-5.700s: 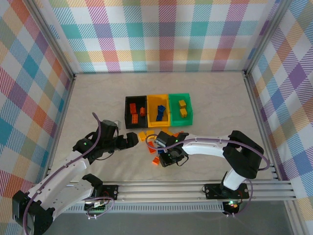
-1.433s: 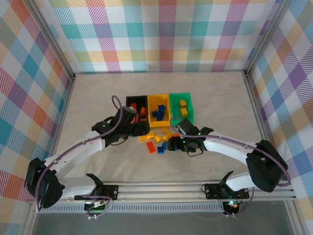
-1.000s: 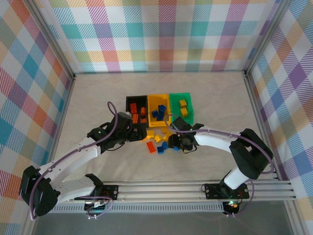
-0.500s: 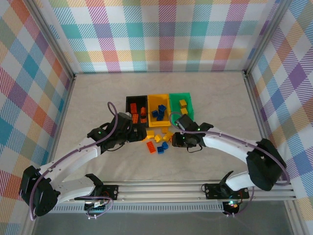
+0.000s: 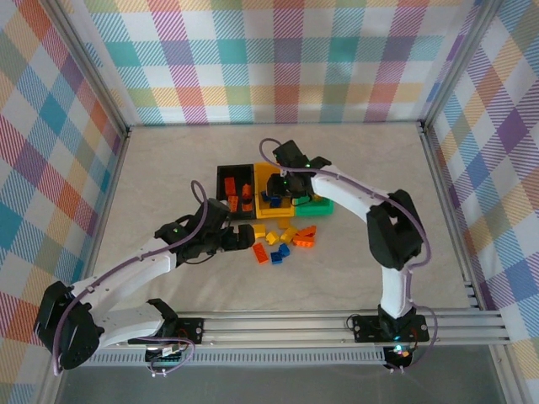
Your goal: Sort the legos into containers by color
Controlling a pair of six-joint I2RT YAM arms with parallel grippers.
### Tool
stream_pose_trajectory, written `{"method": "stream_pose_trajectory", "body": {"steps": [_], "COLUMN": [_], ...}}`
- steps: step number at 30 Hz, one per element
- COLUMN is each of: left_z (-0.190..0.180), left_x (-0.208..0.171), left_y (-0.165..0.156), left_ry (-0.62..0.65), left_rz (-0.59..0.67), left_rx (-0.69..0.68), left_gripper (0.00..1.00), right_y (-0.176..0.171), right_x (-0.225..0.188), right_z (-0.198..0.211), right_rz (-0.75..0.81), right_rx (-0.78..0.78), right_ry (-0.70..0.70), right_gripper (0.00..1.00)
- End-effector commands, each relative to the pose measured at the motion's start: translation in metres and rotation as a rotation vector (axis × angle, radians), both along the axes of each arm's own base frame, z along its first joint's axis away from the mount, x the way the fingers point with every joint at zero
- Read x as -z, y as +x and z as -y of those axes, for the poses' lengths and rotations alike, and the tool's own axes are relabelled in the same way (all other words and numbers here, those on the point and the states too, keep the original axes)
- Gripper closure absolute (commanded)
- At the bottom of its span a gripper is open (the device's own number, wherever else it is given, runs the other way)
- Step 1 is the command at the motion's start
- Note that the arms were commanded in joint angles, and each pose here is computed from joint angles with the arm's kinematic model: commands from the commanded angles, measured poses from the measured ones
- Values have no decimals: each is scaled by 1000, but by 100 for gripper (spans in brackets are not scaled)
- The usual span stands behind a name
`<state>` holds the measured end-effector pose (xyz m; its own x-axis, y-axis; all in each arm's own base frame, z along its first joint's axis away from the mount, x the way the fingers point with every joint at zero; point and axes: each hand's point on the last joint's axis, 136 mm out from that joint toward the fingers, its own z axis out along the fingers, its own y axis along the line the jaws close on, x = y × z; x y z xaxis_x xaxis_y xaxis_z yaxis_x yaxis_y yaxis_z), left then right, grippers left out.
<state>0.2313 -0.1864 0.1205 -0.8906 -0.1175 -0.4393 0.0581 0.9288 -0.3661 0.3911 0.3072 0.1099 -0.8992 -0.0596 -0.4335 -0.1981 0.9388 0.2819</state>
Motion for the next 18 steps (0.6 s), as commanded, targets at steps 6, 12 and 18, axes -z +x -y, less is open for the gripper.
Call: {"method": "stream_pose_trajectory", "body": {"steps": [6, 12, 18], "left_z": [19, 45, 64], "left_x": [23, 26, 51], "left_y": [-12, -14, -15], "left_ry": [40, 94, 154], "left_rz": [-61, -54, -98], "left_rx": [91, 175, 212], "left_gripper": [0, 4, 15], "right_y": [11, -20, -66], "right_x": [-32, -55, -47], "right_z": [3, 25, 54], "right_rz": [45, 89, 70], "right_rx": [11, 28, 35], "right_ry": [23, 71, 110], "right_gripper": [30, 26, 26]}}
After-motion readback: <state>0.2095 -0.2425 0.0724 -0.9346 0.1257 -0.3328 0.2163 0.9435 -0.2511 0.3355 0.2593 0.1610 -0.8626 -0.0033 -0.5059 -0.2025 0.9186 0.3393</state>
